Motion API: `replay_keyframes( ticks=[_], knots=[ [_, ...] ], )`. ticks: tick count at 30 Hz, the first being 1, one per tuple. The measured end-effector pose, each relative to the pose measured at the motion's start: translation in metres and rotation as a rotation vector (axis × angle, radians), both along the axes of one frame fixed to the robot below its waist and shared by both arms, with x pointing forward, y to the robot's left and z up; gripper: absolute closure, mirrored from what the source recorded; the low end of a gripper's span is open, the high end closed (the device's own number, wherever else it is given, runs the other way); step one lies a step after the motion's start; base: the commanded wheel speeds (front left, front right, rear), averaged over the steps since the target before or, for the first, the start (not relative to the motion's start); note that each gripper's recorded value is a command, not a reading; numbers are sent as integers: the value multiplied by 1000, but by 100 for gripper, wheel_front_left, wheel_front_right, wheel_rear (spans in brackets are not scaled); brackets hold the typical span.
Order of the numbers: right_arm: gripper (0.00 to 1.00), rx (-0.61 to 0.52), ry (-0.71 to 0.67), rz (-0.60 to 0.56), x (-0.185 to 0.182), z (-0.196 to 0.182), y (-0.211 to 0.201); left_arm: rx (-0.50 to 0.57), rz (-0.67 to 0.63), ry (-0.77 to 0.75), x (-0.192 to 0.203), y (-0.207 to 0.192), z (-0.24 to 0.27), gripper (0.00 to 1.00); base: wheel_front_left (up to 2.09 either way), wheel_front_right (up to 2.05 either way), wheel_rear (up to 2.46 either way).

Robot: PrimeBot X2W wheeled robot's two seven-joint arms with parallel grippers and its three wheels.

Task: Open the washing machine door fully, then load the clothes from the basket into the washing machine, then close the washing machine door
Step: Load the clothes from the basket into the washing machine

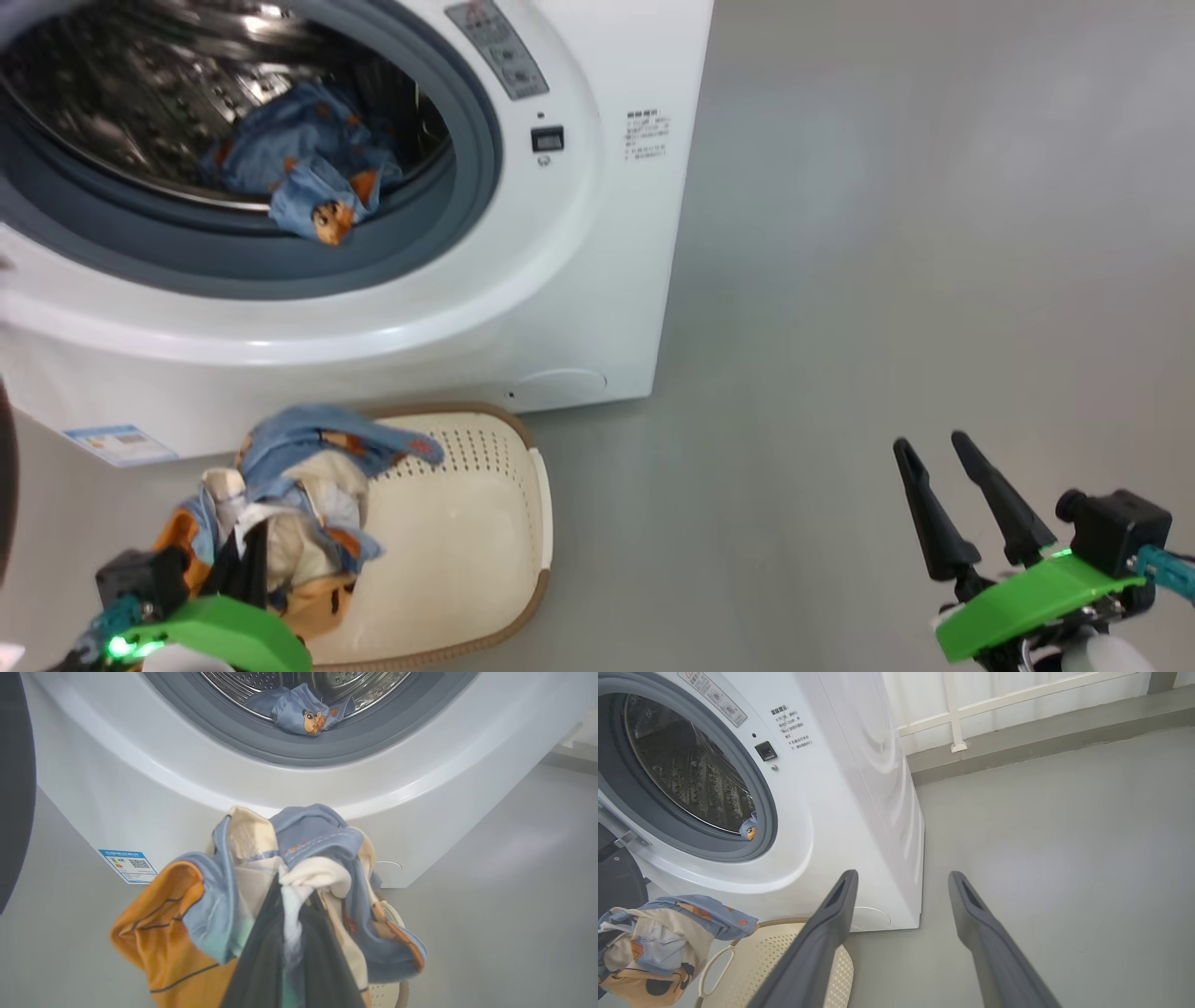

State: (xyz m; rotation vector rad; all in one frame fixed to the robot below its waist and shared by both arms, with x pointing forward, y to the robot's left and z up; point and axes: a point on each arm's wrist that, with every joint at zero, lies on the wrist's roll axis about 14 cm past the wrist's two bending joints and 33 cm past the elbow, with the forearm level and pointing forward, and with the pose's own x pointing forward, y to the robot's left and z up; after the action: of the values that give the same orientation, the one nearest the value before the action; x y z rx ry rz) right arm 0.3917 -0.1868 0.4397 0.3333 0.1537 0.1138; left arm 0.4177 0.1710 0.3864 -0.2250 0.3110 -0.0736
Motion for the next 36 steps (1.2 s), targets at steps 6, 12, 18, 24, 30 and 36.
replay_keyframes(
  ticks=[6, 12, 18, 24, 30, 36],
  knots=[
    [0, -8, -11, -2, -17, 6, -3, -7, 19, -62, -19, 3, 21, 100, 0, 0, 0],
    [0, -8, -16, 2, -23, 8, -2, -18, 45, -96, -31, 8, 31, 100, 0, 0, 0],
    [0, -11, -18, 6, -22, 9, -2, -22, 50, -108, -36, 8, 33, 100, 0, 0, 0],
    [0, -11, -15, 8, -21, 7, -1, -34, 54, -114, -36, 5, 35, 100, 0, 0, 0],
    [0, -11, -9, -2, -20, 5, -5, -35, 54, -121, -33, 5, 36, 100, 0, 0, 0],
    [0, -11, 6, -8, -18, 0, -6, -38, 50, -117, -26, 3, 34, 100, 0, 0, 0]
  ],
)
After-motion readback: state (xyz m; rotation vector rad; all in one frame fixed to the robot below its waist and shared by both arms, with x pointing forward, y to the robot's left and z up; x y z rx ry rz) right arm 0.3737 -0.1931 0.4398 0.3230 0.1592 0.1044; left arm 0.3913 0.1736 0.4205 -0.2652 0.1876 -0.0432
